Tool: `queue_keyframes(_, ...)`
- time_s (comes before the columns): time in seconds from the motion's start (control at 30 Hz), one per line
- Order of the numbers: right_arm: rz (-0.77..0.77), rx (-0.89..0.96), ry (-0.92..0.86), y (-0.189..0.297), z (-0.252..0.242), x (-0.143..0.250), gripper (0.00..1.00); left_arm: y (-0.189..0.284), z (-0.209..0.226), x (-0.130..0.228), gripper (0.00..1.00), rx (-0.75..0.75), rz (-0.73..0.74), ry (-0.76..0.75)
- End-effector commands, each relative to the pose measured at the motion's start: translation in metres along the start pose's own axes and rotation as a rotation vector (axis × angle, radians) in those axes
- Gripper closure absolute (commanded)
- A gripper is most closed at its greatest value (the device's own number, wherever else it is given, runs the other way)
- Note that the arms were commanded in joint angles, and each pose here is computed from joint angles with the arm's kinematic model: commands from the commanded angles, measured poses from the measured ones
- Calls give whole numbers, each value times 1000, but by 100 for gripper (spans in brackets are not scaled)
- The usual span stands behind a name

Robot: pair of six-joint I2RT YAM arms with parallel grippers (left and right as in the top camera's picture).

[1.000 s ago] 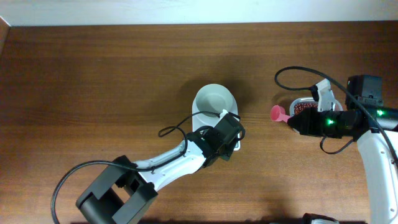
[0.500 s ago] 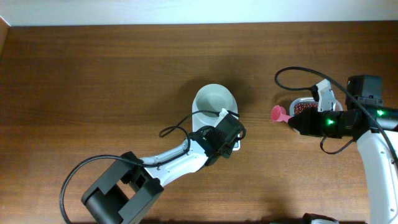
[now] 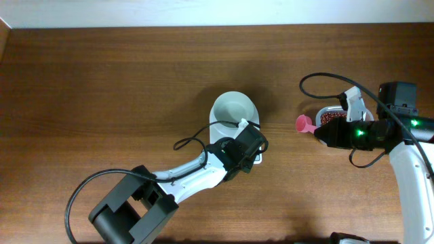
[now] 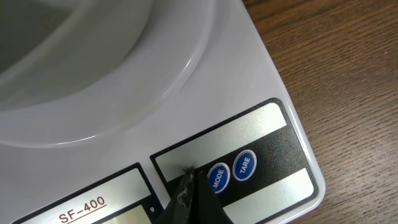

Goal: Scoop item into bowl and weigh 50g on scale

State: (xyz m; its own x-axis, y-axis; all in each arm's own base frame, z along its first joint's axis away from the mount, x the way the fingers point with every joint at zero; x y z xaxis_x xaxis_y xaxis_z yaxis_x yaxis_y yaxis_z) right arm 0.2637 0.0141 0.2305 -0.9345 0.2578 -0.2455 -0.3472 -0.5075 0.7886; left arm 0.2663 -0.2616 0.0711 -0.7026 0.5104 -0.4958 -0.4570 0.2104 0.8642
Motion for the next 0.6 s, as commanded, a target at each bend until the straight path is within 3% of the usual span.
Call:
queue_keyframes(0.0,-16,8,19,3,0,-2,96,-8,2,12,100,-25,42,3)
queue_keyframes(0.57,-16,8,19,3,0,-2,96,-7,6,15,100,-57,56,25)
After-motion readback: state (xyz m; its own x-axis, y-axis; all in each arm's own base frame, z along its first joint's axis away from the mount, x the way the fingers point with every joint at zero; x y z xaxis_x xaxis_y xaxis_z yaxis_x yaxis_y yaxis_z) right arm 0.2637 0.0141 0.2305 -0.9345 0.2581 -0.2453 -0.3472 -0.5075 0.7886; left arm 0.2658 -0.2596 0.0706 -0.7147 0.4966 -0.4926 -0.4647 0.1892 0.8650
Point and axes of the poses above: each gripper's point midway between its finger pads, its own y axis back along the fingers, its own z axis along the line the jaws close on, x = y × z, the point moved 6 cm from there along y, back along the fingers, and after that the axes turned 9 degrees about -y, right-handed, at the moved point
